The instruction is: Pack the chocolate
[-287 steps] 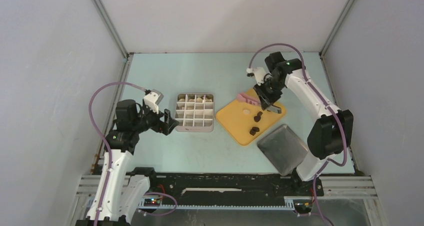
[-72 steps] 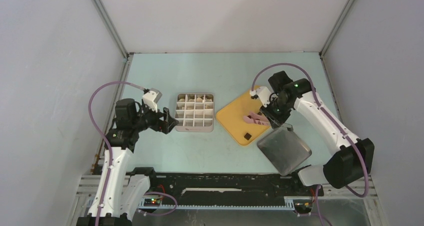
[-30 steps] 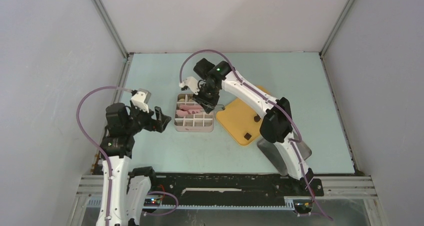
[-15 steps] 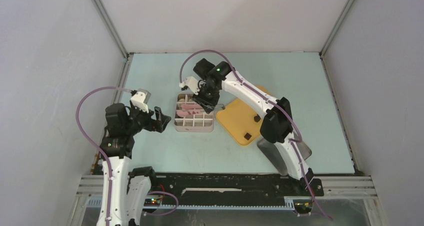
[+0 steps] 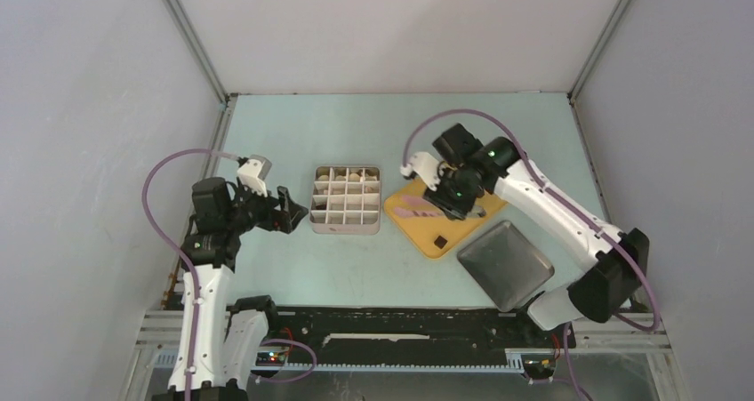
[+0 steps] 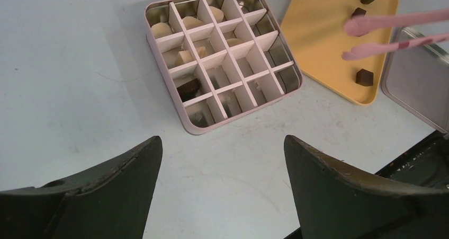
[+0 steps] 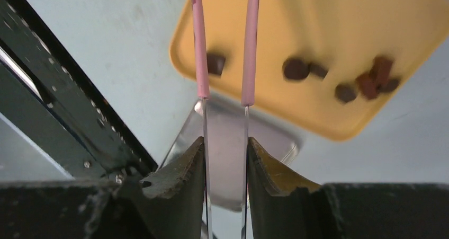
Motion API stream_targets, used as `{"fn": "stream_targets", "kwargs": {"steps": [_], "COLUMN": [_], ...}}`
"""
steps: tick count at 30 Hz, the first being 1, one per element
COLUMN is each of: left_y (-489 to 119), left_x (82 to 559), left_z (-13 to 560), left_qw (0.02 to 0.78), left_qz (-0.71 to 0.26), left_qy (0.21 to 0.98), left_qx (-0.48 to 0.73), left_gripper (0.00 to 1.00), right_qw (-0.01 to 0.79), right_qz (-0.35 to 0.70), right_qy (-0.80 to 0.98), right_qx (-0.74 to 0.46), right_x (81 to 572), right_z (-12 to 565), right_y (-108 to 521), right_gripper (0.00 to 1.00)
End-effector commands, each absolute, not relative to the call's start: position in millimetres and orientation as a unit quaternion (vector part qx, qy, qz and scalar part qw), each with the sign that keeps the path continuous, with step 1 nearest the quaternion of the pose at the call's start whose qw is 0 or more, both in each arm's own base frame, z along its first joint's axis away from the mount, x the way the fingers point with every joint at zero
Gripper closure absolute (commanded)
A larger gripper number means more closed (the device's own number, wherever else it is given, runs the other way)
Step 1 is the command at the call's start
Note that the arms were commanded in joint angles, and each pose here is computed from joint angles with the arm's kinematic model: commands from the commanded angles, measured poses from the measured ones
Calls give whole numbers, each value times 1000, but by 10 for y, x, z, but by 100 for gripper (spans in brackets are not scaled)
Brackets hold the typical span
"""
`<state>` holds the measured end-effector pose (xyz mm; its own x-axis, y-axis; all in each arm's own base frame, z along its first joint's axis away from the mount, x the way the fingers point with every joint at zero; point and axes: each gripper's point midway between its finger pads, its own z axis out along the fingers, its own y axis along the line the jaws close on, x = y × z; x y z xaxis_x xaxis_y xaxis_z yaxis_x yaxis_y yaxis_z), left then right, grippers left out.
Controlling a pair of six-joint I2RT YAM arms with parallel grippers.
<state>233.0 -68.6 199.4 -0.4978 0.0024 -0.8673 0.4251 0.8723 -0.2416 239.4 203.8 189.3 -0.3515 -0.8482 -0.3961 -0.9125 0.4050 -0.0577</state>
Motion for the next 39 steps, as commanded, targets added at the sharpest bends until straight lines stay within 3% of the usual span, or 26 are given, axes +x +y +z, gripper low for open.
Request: {"fn": "stream_targets", "kwargs": {"steps": [1, 11, 30, 39], "left_y": [-696, -687, -695, -698], "left_x": [2368, 2384, 2380, 2369], "left_z": [1986, 1945, 1942, 1954], "left_qw": [485, 479, 481, 484], "left_qz": [-226, -226, -228, -227], "left_qy": [835, 839, 837, 836], "left_qx": [126, 123, 126, 127], "left_gripper": [12, 12, 12, 12], "right_qw": [134, 99, 28, 39], "right_qz": [59, 78, 93, 87], "right_qy": [849, 886, 894, 890], "right_qx": [-508, -446, -437, -446], "right_x": [2208, 1969, 1722, 1781], "right_z": [1566, 1293, 1192, 1221], "right_y": [1496, 1094, 1037, 1073], "right_gripper": [67, 59, 59, 76]}}
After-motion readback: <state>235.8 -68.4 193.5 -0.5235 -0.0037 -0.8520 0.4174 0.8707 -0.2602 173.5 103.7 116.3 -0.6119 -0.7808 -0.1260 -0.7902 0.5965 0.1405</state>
